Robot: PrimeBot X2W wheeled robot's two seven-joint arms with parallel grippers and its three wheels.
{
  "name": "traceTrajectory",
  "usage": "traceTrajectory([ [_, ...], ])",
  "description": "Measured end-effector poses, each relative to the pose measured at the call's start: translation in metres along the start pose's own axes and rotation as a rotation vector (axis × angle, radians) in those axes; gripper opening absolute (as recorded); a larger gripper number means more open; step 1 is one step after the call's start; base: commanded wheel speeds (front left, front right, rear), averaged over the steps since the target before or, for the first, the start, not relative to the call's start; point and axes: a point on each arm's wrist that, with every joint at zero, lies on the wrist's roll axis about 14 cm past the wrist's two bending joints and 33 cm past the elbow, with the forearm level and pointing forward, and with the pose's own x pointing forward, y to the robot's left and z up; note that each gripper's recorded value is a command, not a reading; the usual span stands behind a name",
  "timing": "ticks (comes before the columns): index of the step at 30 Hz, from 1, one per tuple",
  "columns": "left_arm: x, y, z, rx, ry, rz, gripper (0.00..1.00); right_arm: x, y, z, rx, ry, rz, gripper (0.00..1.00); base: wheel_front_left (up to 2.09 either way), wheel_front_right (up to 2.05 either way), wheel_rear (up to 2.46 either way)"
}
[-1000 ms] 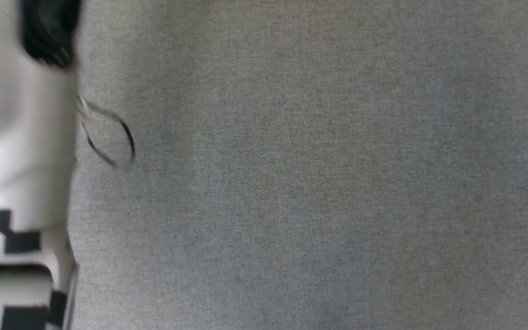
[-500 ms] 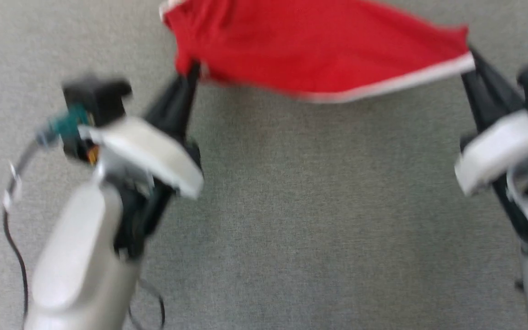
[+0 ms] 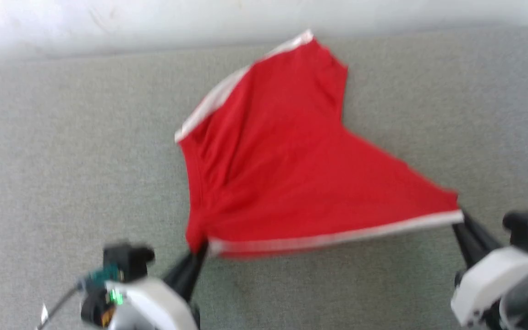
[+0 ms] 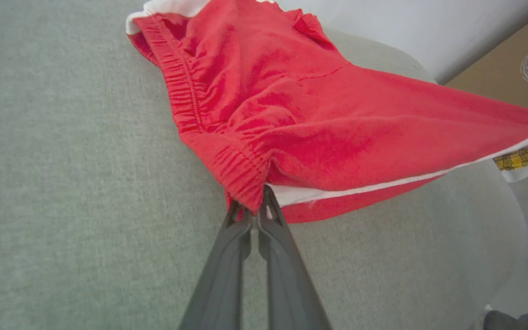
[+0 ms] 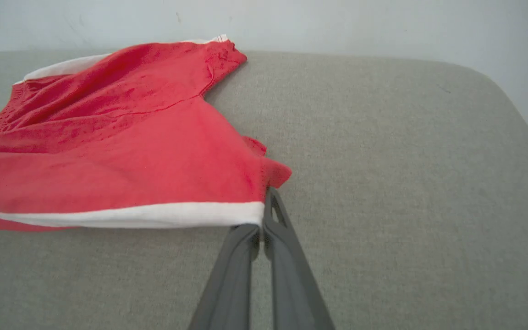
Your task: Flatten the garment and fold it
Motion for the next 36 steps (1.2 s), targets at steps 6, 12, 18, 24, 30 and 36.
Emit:
traceTrajectory([
  [6,-0.04,-0.017,-0.035,-0.068,0.093,-0.032,0.0,-0.041,0.0,-0.023,0.043,0.074,-0.014,0.0,0.0,0.0,0.0],
  [12,-0.07,-0.03,-0.041,-0.085,0.1,-0.047,0.0,-0.077,0.006,-0.028,0.051,0.112,-0.008,0.0,0.0,0.0,0.0],
  [18,-0.089,-0.038,-0.043,-0.095,0.093,-0.048,0.0,-0.095,0.015,-0.025,0.049,0.117,0.024,0.0,0.0,0.0,0.0],
  [24,-0.091,-0.028,-0.032,-0.108,0.033,-0.001,0.0,-0.091,0.017,-0.021,0.034,0.111,0.037,0.0,0.0,0.0,0.0],
  [30,-0.071,-0.021,-0.011,-0.087,-0.015,0.004,0.0,-0.064,0.005,0.008,-0.083,0.045,0.03,0.0,0.0,0.0,0.0],
  [36,-0.035,-0.007,0.023,-0.048,-0.082,0.019,0.0,-0.011,-0.002,0.052,-0.243,-0.029,0.054,0.0,0.0,0.0,0.0],
])
